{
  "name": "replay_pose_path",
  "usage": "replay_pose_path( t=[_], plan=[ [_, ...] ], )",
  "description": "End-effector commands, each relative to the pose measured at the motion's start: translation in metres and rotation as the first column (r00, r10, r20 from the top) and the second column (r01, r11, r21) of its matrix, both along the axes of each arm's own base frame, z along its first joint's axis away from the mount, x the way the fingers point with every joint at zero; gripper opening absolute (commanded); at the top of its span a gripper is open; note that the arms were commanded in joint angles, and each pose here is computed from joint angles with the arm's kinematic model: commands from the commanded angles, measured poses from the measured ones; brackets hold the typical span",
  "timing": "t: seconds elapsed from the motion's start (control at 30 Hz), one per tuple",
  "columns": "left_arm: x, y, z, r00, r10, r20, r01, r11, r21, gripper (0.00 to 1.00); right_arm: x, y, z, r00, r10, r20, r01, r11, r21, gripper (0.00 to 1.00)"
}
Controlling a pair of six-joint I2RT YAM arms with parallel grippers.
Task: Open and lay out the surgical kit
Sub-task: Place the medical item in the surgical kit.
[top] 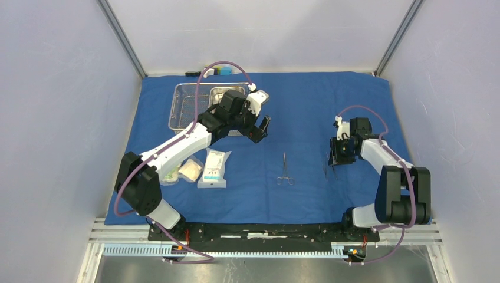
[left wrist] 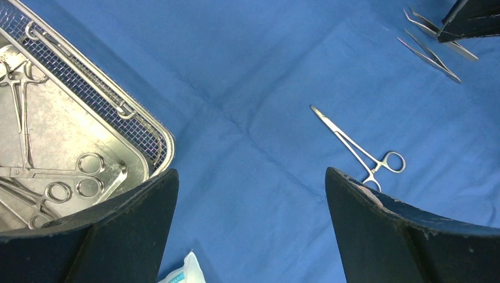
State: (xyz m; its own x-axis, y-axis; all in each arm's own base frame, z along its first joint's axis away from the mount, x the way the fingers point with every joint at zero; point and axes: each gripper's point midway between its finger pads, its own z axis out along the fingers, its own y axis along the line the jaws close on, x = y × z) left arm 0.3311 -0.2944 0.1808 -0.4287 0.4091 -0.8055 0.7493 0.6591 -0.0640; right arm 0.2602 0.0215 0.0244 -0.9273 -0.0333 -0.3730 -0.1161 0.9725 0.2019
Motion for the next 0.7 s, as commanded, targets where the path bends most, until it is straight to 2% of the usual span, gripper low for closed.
replay_pose_path(
  t=[0.0, 0.23, 0.4, 0.47, 0.67],
  plan=[
    [0.008, -0.002, 0.018, 0.999, 0.033, 0.025, -0.032, 0.999, -0.035, 1.00, 0.020, 0.006, 0.033, 0.991, 0.024, 0.129, -0.029, 0.999, 0.035, 0.41],
    [0.027, 0.016, 0.020, 0.992, 0.119, 0.047, -0.119, 0.993, -0.012, 1.00, 0.041, 0.015, 0.069, 0.963, 0.079, 0.259, -0.098, 0.993, 0.062, 0.57],
    [0.055, 0.041, 0.012, 0.976, 0.217, 0.013, -0.217, 0.976, 0.014, 1.00, 0.072, 0.019, 0.106, 0.905, 0.091, 0.416, -0.126, 0.990, 0.059, 0.70],
    [0.071, 0.053, 0.007, 0.966, 0.258, 0.000, -0.258, 0.965, 0.037, 1.00, 0.083, 0.023, 0.121, 0.873, 0.099, 0.478, -0.148, 0.987, 0.064, 0.73],
    [0.112, 0.090, -0.025, 0.918, 0.378, -0.117, -0.365, 0.923, 0.120, 1.00, 0.111, 0.027, 0.145, 0.780, 0.138, 0.611, -0.195, 0.980, 0.027, 0.73]
  ],
)
